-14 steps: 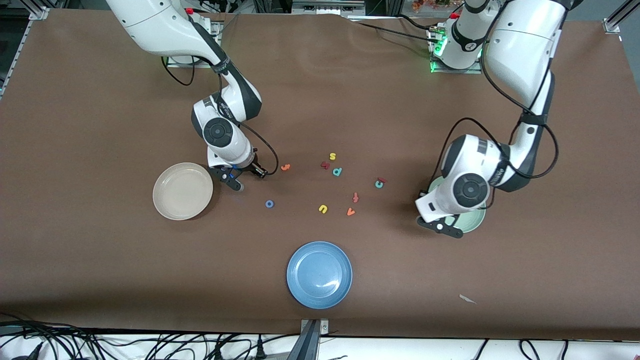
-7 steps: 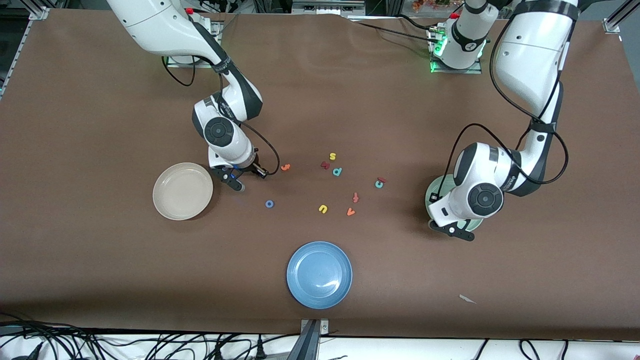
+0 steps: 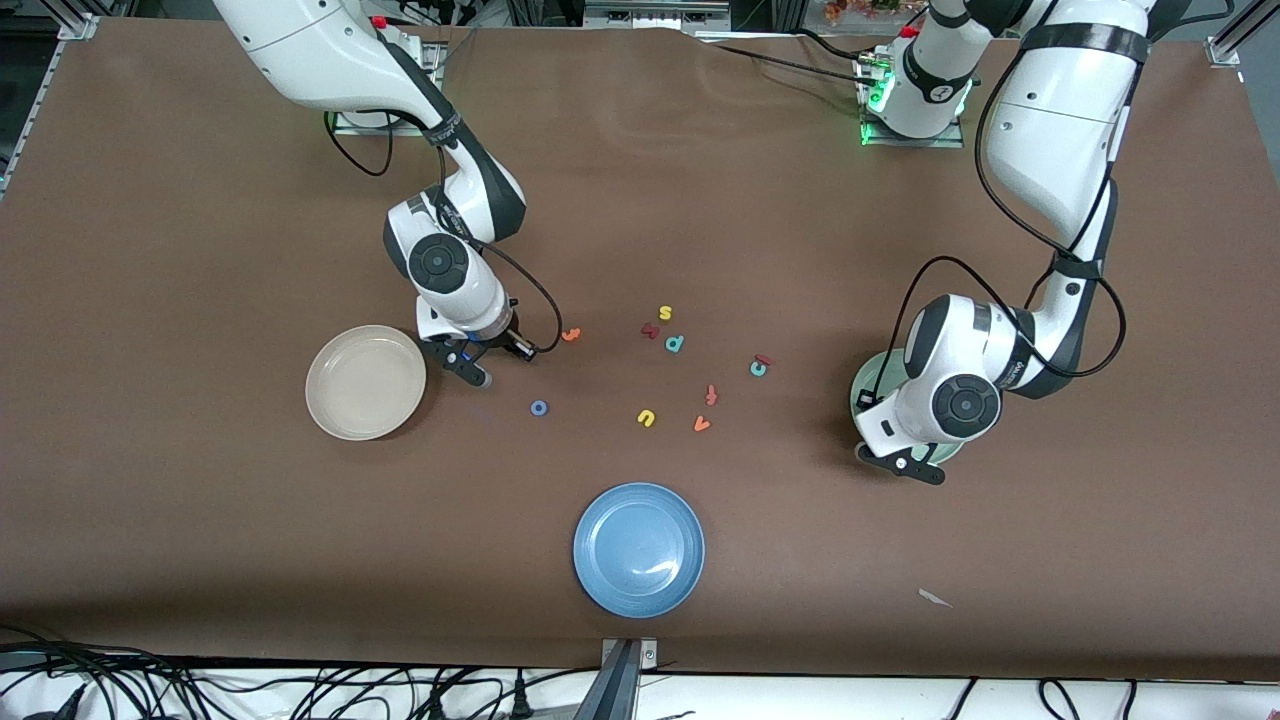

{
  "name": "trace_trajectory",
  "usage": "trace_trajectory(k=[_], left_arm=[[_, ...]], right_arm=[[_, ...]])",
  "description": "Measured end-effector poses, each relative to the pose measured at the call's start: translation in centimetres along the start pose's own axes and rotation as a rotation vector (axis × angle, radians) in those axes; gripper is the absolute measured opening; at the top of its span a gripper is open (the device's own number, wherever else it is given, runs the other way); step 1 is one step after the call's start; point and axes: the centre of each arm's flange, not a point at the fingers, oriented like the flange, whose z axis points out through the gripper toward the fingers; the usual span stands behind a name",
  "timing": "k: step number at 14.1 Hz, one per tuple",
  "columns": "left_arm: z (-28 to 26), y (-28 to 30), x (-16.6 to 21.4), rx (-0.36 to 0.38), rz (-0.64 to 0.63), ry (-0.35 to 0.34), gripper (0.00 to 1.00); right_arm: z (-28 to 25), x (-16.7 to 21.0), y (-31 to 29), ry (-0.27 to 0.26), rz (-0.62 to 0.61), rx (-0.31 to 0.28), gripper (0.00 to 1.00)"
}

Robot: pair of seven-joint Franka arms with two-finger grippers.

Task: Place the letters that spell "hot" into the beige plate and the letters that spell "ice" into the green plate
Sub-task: 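Release the orange letter while the right gripper drops yellow y on beige plate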

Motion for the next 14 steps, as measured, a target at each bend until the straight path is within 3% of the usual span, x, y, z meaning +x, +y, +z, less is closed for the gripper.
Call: trace_trajectory(k=[5, 11, 14], left_arm=[[-4.8, 1.4, -0.1, -0.001, 0.027, 0.055, 0.99], [-8.5, 8.0, -0.3, 0.009, 0.122, 0.093, 1.00], [-8.6, 12.0, -0.4, 0.019, 0.180, 0.096, 1.00]], right_arm=[[-5.9, 4.8, 3.2, -0.003, -0.215, -0.100, 0.25], [-6.6, 10.3, 9.8, -0.017, -0.409, -0.158, 0.25], [-6.1, 12.9, 12.7, 0.001, -0.489, -0.160, 0.25]])
